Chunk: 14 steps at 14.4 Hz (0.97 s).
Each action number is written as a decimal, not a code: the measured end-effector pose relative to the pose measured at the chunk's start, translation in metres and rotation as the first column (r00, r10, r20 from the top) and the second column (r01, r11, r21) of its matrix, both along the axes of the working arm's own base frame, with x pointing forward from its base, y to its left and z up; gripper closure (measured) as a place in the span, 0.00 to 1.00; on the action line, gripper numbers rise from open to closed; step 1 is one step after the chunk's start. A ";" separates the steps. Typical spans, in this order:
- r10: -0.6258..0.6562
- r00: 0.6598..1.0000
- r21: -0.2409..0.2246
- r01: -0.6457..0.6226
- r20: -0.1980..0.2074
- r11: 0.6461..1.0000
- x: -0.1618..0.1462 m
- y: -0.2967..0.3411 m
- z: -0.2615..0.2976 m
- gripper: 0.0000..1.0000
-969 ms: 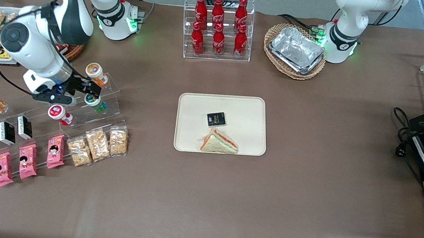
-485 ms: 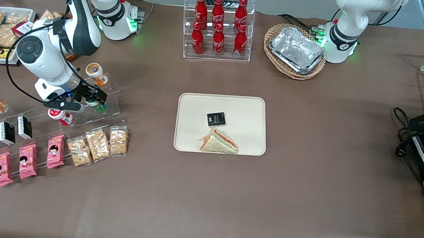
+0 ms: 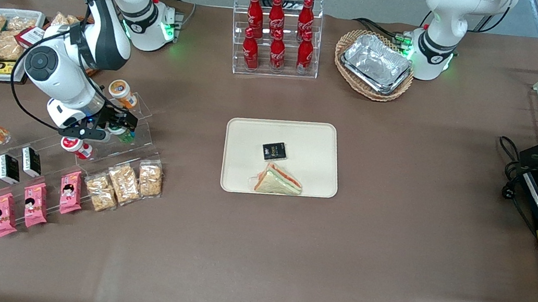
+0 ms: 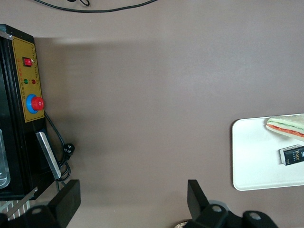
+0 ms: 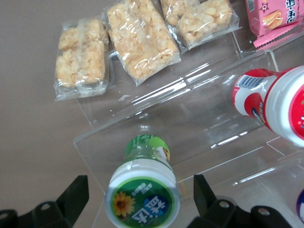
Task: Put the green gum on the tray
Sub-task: 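Close the right gripper on the green-lidded gum bottle's cap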
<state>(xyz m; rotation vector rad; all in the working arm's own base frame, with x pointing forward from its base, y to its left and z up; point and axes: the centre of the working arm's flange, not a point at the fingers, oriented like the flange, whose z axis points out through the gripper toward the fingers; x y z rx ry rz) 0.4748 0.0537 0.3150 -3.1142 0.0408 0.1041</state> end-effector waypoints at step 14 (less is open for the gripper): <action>0.020 1.000 0.000 -0.020 0.002 1.000 -0.005 -0.001 -0.006 0.41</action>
